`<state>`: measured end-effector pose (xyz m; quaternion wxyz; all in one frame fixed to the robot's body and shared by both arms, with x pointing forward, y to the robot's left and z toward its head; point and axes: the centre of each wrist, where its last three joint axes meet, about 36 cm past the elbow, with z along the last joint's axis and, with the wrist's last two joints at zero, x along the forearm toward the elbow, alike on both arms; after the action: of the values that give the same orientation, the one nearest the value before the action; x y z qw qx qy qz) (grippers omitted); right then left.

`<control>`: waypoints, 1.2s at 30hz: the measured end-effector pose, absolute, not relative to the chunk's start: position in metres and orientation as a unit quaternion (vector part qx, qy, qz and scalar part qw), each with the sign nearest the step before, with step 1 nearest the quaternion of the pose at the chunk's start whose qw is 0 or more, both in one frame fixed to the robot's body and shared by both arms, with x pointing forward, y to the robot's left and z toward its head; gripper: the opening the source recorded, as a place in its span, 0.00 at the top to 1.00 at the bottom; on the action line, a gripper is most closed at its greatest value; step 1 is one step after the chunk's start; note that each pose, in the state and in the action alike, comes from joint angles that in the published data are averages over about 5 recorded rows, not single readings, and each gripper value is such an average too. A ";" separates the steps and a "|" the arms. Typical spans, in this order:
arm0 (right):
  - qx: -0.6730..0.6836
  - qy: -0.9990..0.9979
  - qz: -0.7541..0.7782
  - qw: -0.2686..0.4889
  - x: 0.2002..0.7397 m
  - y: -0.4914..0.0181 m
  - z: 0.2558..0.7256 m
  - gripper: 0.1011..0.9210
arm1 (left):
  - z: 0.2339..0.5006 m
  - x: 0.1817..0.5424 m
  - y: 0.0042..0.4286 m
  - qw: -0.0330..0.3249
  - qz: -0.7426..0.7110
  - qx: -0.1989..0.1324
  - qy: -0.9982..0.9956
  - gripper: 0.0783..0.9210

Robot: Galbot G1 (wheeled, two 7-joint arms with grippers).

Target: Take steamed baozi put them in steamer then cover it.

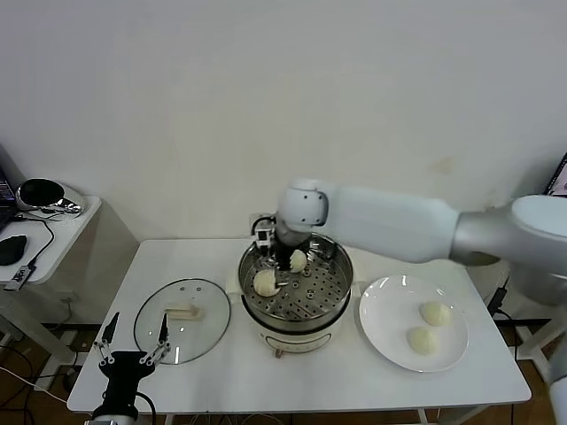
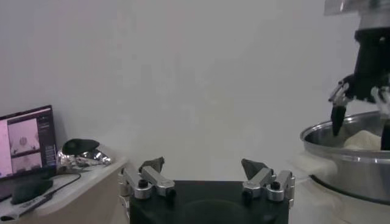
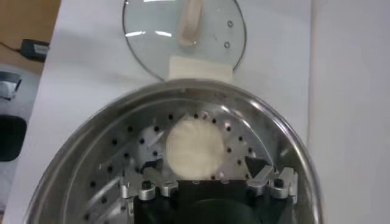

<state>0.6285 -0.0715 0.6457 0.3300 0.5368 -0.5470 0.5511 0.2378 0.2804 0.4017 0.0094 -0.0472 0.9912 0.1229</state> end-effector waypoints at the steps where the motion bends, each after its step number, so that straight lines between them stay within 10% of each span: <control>1: 0.537 -0.544 0.555 0.329 0.628 -0.083 0.651 0.12 | 0.402 0.238 0.280 0.009 0.123 -0.047 0.991 0.12; 20: 0.519 -0.517 0.584 0.351 0.569 -0.312 0.652 0.12 | 0.396 0.231 0.278 0.000 0.127 -0.041 0.991 0.12; 36: 0.518 -0.495 0.576 0.393 0.534 -0.373 0.555 0.12 | 0.396 0.225 0.279 -0.005 0.133 -0.046 0.990 0.12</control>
<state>0.5342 -0.3733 0.5548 0.3930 0.5178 -0.4954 0.5762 0.2249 0.2794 0.3957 -0.0048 -0.0461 0.9900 0.1332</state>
